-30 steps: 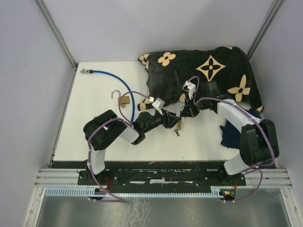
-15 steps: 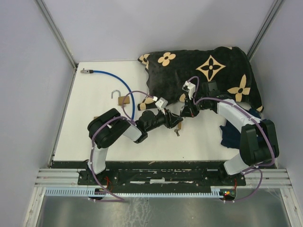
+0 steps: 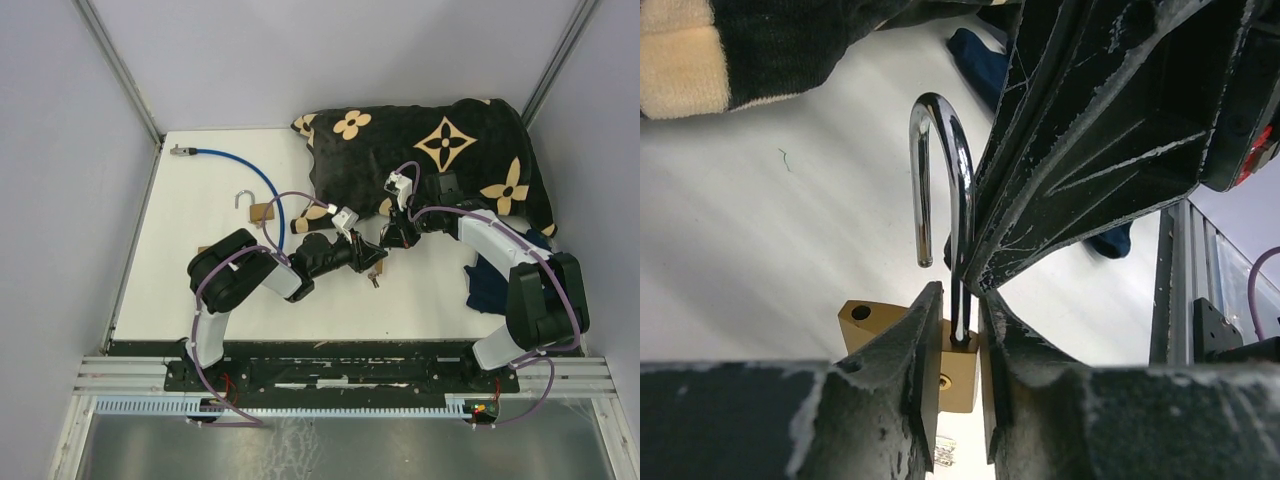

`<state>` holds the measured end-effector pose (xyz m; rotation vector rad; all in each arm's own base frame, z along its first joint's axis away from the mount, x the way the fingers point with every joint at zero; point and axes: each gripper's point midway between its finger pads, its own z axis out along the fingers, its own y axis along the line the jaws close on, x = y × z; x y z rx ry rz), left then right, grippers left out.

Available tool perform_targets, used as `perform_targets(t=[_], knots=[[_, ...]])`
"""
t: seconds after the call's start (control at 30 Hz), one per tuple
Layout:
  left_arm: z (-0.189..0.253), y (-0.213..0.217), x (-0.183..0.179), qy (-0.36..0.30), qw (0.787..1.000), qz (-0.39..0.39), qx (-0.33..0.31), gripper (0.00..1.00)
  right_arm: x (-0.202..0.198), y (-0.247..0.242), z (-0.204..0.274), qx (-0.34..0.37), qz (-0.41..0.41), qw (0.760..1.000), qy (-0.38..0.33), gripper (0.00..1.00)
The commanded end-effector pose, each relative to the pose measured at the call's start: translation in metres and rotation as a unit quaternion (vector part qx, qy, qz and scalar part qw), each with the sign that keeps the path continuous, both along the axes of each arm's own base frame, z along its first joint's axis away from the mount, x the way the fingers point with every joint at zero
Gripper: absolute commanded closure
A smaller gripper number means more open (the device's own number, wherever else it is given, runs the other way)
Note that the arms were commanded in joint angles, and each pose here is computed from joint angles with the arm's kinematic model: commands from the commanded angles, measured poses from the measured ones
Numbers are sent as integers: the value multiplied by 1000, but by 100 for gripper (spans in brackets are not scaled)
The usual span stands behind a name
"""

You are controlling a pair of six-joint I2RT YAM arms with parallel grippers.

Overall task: Lock with the key
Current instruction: Pick up the lock from the center of the board.

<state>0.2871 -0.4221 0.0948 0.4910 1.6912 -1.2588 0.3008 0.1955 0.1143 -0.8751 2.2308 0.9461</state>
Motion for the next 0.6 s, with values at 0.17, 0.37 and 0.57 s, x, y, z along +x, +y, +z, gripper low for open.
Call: perform_targets(t=[0.17,0.37,0.57], knots=[[19,-5,-2,-16,999,-10,-27,97,10,9,22,21,9,999,-36,90],[29,8,-6,-27,999,-7,-36,97,2,6,36,18,38,998,-55,72],[53,28,-27,-57,996,-45,-46,97,-23,2,61,31,115,989,-93,63]])
